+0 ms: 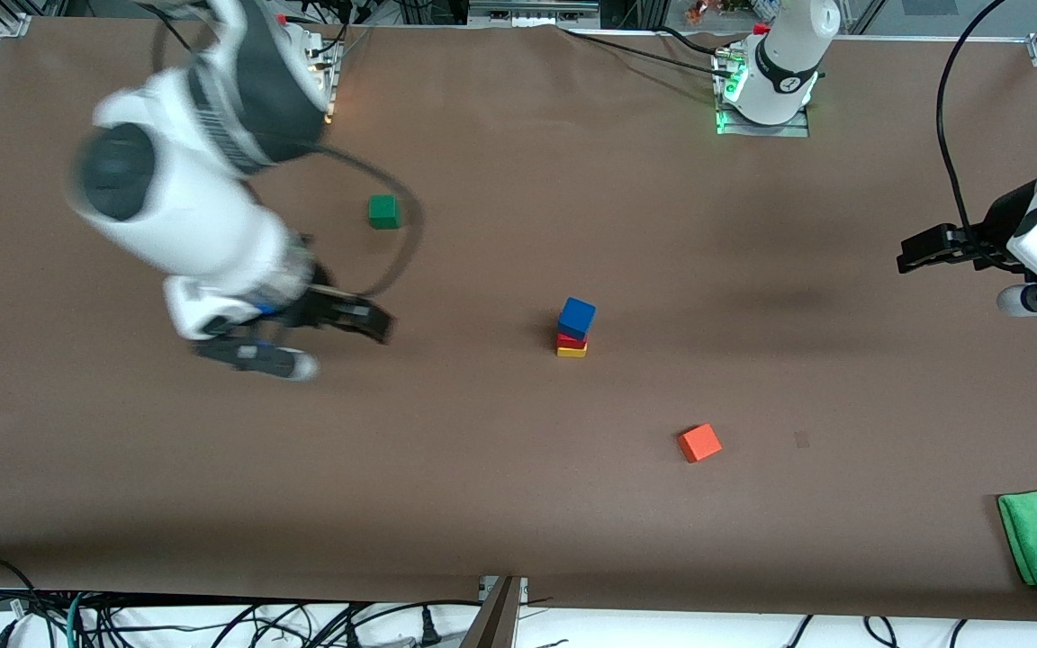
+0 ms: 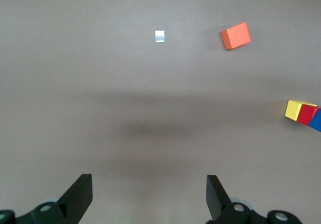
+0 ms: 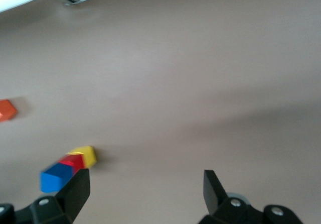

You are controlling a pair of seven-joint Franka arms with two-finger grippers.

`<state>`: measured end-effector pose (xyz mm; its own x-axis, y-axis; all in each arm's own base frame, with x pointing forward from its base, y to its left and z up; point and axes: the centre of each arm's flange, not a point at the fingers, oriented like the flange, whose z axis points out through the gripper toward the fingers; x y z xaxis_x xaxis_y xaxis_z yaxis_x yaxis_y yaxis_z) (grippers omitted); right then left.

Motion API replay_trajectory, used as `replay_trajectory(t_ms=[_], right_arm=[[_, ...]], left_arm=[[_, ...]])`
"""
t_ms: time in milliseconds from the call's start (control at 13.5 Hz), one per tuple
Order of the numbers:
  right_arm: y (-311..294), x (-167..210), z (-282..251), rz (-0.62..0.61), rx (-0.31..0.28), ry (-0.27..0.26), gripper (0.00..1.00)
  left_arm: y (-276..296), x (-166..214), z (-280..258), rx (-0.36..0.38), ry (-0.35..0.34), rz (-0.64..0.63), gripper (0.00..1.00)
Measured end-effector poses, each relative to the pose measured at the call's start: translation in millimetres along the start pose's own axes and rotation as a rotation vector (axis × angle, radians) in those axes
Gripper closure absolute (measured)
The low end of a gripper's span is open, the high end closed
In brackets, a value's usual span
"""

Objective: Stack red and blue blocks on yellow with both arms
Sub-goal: 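Open the right gripper and draw it back from the stack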

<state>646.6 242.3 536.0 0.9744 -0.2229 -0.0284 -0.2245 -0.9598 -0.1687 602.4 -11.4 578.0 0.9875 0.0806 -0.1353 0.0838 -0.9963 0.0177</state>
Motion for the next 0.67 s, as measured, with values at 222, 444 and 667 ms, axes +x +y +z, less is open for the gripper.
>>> replay_trajectory(t_ms=[222, 444, 667], right_arm=[[88.8, -25.7, -38.0, -0.065, -0.021, -0.025, 0.0], [137.0, -52.2, -60.2, -0.134, -0.071, -0.009, 0.0], [143.5, -54.1, -60.0, -0.164, -0.118, 0.003, 0.0]], left_arm=[[-0.1, 0.4, 0.0, 0.0, 0.0, 0.0, 0.0], [-0.1, 0.6, 0.0, 0.0, 0.0, 0.0, 0.0], [0.4, 0.6, 0.0, 0.012, 0.002, 0.002, 0.0]])
